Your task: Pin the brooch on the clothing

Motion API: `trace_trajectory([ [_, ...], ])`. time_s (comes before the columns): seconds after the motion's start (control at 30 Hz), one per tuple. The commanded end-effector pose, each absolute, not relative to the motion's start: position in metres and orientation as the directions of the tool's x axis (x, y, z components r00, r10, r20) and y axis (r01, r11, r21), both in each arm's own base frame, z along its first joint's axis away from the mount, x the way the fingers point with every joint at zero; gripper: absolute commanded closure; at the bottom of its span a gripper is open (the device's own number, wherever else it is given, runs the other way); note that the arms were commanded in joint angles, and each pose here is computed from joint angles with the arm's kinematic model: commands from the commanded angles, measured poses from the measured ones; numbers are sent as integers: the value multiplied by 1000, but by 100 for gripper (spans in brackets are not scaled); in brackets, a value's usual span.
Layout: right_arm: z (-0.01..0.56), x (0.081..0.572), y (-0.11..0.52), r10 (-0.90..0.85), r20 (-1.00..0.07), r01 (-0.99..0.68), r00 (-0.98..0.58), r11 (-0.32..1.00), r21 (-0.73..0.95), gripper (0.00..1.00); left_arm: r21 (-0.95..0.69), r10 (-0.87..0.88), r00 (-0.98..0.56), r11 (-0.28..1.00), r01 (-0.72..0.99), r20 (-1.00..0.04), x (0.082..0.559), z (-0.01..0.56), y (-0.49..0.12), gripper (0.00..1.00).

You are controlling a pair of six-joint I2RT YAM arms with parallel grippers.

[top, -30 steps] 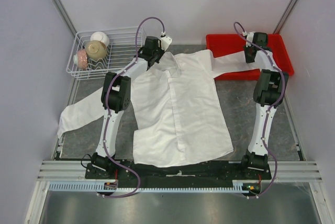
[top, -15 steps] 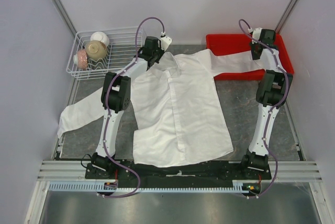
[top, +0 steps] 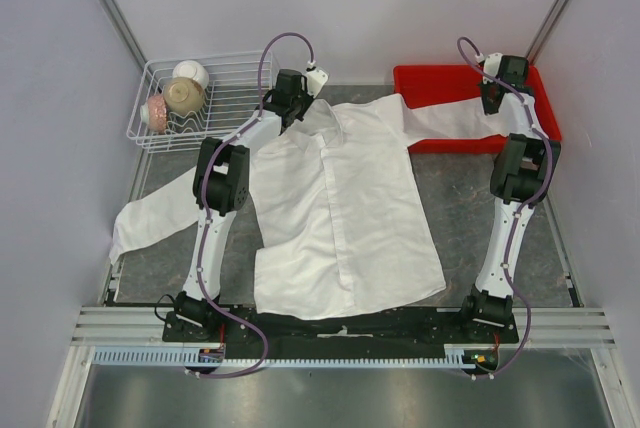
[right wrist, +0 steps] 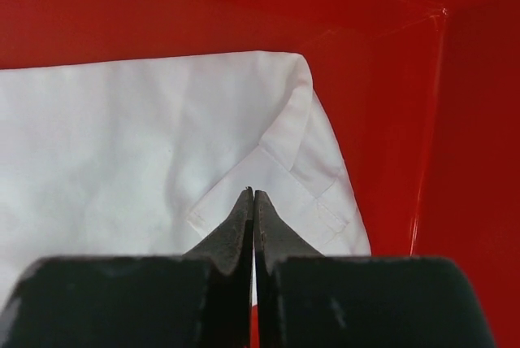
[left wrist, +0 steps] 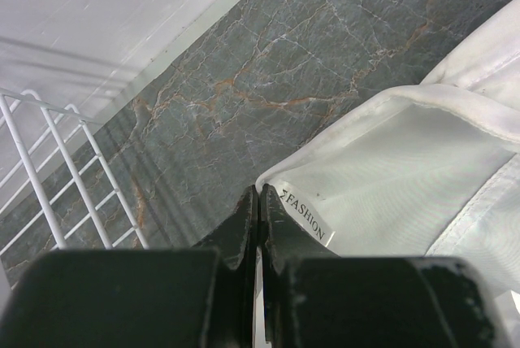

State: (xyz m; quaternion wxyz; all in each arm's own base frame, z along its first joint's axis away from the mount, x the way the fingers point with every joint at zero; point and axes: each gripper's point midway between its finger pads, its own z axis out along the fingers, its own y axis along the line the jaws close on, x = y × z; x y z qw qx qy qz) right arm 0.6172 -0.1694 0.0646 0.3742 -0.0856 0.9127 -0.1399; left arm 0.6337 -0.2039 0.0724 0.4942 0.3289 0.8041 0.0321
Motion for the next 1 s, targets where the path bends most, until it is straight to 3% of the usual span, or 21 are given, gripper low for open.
trace_trajectory([
  [0.0, 105, 628, -165, -278, -720, -56, -635, 947, -316, 89, 373, 525, -249, 800, 469, -814, 643, 94, -205, 98],
  [0.1, 105, 626, -158, -260, -729, -74, -633, 958, -278, 73, 368, 523, -254, 802, 470, -814, 643, 92, -205, 98],
  [0.3, 88, 621, -151, -227, -713, -86, -664, 970, -229, 58, 366, 522, -257, 802, 472, -813, 643, 90, -206, 98],
  [0.8, 54, 609, -154, -215, -649, -93, -730, 972, -218, 55, 367, 521, -254, 803, 469, -815, 644, 91, -206, 98],
  [0.97, 51, 610, -160, -214, -644, -84, -735, 970, -228, 64, 367, 521, -255, 803, 469, -814, 644, 90, -206, 98],
])
